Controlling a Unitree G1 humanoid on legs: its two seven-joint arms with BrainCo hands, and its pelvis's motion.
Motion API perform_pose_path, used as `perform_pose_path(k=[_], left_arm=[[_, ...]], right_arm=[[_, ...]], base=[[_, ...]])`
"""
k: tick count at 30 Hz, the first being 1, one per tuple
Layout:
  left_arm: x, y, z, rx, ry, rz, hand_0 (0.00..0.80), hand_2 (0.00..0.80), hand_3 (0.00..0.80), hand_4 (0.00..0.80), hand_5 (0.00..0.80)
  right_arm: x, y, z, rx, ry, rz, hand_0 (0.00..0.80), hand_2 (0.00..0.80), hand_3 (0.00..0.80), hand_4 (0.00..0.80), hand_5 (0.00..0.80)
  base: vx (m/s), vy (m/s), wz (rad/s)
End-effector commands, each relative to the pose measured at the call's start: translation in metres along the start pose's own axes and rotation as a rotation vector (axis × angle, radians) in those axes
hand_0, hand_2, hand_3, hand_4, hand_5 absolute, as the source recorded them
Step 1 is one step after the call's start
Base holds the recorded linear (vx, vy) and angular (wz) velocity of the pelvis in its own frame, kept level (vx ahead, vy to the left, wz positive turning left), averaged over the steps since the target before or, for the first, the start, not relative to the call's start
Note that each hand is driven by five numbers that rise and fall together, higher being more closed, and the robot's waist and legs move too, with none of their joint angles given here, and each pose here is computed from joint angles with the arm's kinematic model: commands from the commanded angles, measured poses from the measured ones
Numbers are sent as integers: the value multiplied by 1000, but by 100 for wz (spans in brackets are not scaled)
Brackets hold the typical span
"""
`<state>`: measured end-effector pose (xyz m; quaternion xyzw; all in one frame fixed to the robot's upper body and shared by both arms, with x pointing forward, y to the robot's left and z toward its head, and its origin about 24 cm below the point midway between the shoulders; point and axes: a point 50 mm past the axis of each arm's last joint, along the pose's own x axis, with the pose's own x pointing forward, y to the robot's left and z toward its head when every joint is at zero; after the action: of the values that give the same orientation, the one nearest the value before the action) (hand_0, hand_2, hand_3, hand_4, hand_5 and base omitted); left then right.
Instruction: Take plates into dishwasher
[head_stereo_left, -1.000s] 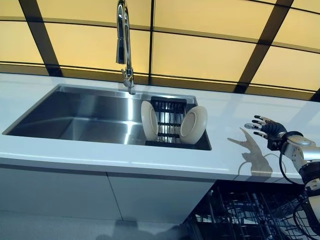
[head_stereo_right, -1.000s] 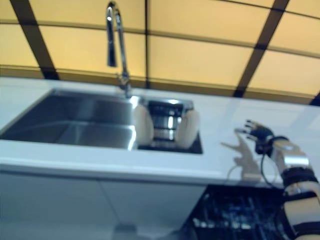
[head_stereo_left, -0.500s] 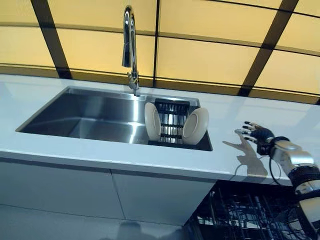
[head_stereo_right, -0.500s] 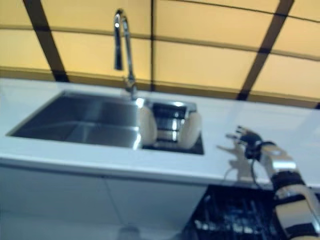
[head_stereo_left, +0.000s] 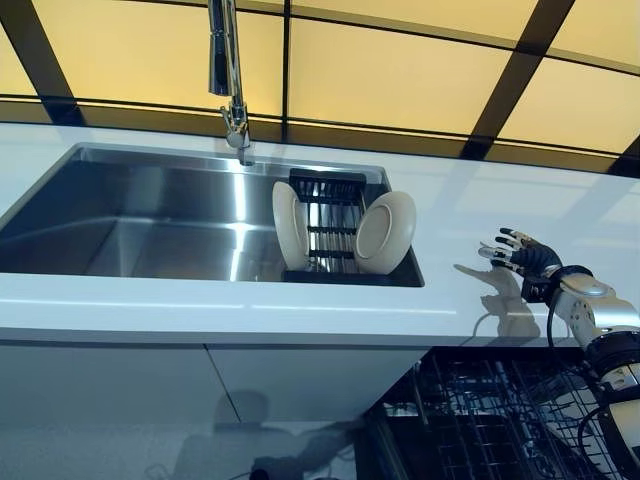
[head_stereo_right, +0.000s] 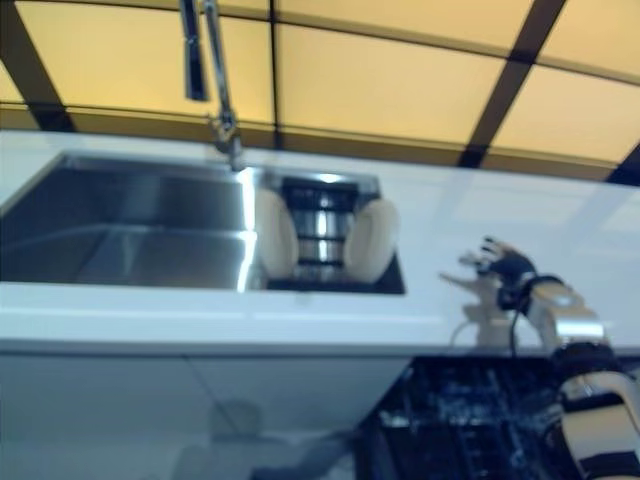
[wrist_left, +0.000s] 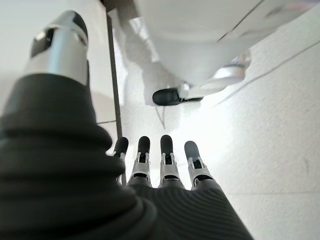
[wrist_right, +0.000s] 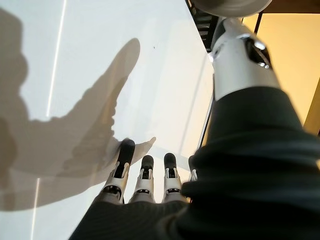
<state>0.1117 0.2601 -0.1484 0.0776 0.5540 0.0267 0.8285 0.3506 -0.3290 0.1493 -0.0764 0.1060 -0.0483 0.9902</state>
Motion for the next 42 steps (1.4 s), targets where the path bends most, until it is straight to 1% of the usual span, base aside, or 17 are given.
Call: perform_pose_path(k=[1,10,14,17,22,23,26,35,42], left_arm=[[2,-2,15,34,-41,-16,0,0,0,0,0],[2,-2,16,44,-62,-10,0,0,0,0,0],[1,6,18,80,-62,13,0,0,0,0,0],[0,11,19,65,-71,14,0,0,0,0,0],[-1,6,15,19,-91,12,0,0,0,0,0],[0,6,21,58,-98,-1,0,0,0,0,0],[1,1,25,98,-94,-23,0,0,0,0,0],[1,-3,16,80,-72,-29,0,0,0,0,0],[1,-4,15,67,-73,-35,0,0,0,0,0]], right_arm=[[3,4,44,-36,-122,14,0,0,0,0,0],[5,5,55,-46,-123,10,0,0,0,0,0],[5,7,51,-41,-116,6,0,0,0,0,0],[4,11,49,-49,-116,16,0,0,0,0,0],[5,9,45,-46,-89,27,0,0,0,0,0],[6,10,46,-39,-93,30,0,0,0,0,0],[8,17,50,-36,-94,30,0,0,0,0,0],[11,22,50,-35,-79,35,0,0,0,0,0],[13,27,59,-21,-97,33,0,0,0,0,0]], base=[[42,-5,0],[41,36,2],[19,54,2],[89,53,-12],[94,-91,14],[39,-83,36],[34,-24,6],[52,34,-2],[5,4,0]])
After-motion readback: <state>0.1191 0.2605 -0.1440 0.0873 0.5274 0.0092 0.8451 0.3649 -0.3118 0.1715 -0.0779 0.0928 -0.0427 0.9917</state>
